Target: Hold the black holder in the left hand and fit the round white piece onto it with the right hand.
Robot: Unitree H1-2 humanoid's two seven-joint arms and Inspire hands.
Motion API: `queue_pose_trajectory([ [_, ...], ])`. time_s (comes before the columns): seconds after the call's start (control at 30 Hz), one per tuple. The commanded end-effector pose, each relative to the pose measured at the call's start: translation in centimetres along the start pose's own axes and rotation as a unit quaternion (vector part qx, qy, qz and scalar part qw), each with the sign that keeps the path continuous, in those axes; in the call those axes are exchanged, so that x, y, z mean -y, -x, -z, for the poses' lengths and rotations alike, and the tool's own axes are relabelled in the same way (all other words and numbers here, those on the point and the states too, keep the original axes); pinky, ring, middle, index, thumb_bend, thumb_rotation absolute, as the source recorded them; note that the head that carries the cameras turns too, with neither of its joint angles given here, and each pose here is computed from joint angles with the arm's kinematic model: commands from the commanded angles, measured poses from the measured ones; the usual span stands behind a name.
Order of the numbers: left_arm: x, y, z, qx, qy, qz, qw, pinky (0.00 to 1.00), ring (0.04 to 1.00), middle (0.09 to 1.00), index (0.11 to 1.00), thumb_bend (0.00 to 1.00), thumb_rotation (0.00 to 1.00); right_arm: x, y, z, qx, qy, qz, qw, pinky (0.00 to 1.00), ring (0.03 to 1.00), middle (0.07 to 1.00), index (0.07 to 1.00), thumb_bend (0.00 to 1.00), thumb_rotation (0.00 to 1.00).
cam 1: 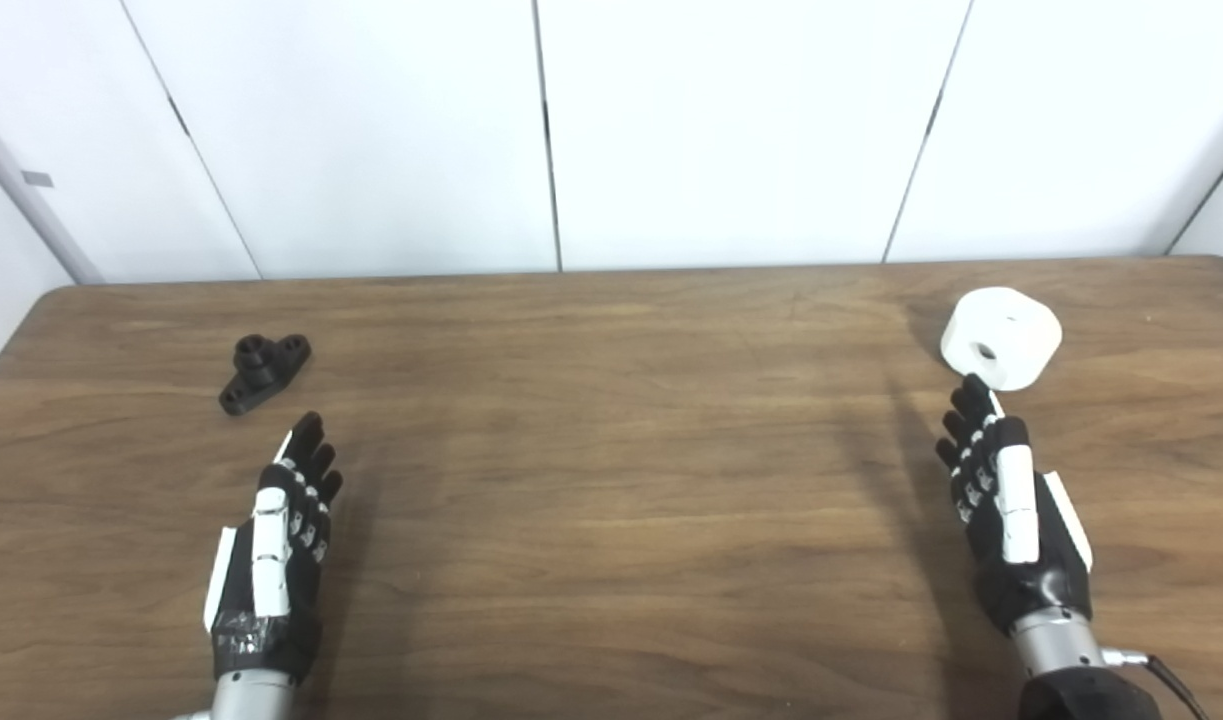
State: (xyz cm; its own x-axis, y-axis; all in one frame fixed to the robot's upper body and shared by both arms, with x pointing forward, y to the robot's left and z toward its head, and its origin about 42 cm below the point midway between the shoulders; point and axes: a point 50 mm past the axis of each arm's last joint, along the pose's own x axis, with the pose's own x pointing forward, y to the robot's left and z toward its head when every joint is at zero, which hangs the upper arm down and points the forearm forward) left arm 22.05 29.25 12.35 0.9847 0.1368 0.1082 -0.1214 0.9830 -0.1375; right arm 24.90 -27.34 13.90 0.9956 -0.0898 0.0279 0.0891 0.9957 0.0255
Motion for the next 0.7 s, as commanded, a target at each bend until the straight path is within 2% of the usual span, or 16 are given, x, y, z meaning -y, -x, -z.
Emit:
queue_pose_trajectory([
  [0.0, -0.03, -0.48, -1.31, 0.031, -0.009, 0.007, 0.999, 1.0, 1.0, 1.0, 0.961, 0.34, 0.94, -0.18, -0.52, -1.76, 0.045, 0.003, -0.005, 0.999, 1.0, 1.0, 0.997, 1.0, 0.55, 1.0],
  [0.43, -0.08, -0.57, -1.1, 0.029, -0.007, 0.008, 1.0, 1.0, 1.0, 1.0, 0.958, 0.34, 0.91, -0.2, -0.6, -1.55, 0.042, 0.003, -0.005, 0.999, 1.0, 1.0, 0.996, 1.0, 0.55, 1.0],
  [0.67, 0.74, -0.2, -0.58, 0.028, -0.015, 0.012, 0.999, 1.0, 1.0, 1.0, 0.956, 0.31, 0.91, 0.63, -0.36, -1.09, 0.041, 0.006, -0.008, 0.999, 1.0, 1.0, 0.994, 1.0, 0.53, 1.0],
])
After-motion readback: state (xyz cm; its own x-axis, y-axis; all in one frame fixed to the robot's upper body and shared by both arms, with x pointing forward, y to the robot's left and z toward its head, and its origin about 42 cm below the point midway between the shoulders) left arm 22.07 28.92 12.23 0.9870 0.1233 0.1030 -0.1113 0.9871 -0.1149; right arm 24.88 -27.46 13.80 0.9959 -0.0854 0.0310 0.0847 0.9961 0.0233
